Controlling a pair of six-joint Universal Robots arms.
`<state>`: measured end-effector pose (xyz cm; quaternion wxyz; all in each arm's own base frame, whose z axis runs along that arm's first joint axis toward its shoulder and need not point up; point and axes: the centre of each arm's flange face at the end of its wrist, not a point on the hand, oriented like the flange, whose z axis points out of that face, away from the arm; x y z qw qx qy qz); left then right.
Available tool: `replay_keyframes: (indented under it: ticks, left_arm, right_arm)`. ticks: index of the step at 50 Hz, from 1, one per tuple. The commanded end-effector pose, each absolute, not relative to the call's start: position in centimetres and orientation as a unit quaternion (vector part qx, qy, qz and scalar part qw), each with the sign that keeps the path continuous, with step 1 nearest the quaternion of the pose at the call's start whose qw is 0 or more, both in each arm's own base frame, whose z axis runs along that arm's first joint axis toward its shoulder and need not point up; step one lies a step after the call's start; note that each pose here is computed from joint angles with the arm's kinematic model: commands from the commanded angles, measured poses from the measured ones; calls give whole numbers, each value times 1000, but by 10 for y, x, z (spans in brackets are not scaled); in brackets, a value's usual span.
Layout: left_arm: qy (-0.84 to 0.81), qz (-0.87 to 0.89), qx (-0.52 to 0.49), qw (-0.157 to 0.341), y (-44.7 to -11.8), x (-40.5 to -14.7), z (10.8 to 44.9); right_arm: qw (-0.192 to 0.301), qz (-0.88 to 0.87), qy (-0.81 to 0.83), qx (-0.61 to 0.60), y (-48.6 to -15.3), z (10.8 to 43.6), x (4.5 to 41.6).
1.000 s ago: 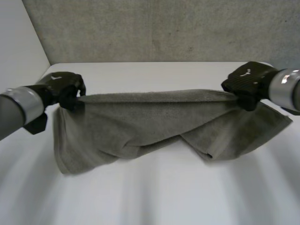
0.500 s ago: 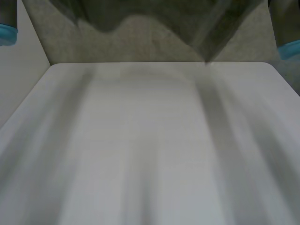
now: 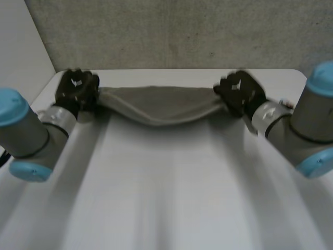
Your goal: Fold the towel.
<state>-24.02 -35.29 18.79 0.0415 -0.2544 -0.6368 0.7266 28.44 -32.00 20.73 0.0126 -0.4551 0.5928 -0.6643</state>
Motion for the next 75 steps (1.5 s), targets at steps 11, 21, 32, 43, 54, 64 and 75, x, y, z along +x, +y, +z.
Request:
replay_keyframes:
  ticks: [11, 21, 32, 43, 54, 64, 75]
  left_arm:
    - [-657, 683, -320, -17, -351, -239, 119]
    - [-670, 672, -316, -25, -347, -231, 114]
    - [-667, 676, -313, -25, -343, -226, 125]
    - [-669, 674, -314, -23, -340, -226, 124]
    - [-667, 679, -305, -27, -341, -219, 146]
    - [-662, 700, -264, -45, -354, -196, 170]
    - [-667, 699, -253, -54, -362, -187, 167]
  right_arm:
    - [-50, -611, 665, -427, -328, 171, 248]
    - [-66, -614, 670, -412, -337, 176, 233]
    - [-63, -605, 677, -415, -337, 167, 233]
    - [-60, -599, 680, -418, -334, 163, 235]
    - [-60, -598, 680, -420, -331, 168, 235]
    - [-40, -542, 722, -428, -322, 165, 229]
    - [-40, -514, 748, -418, -332, 147, 219]
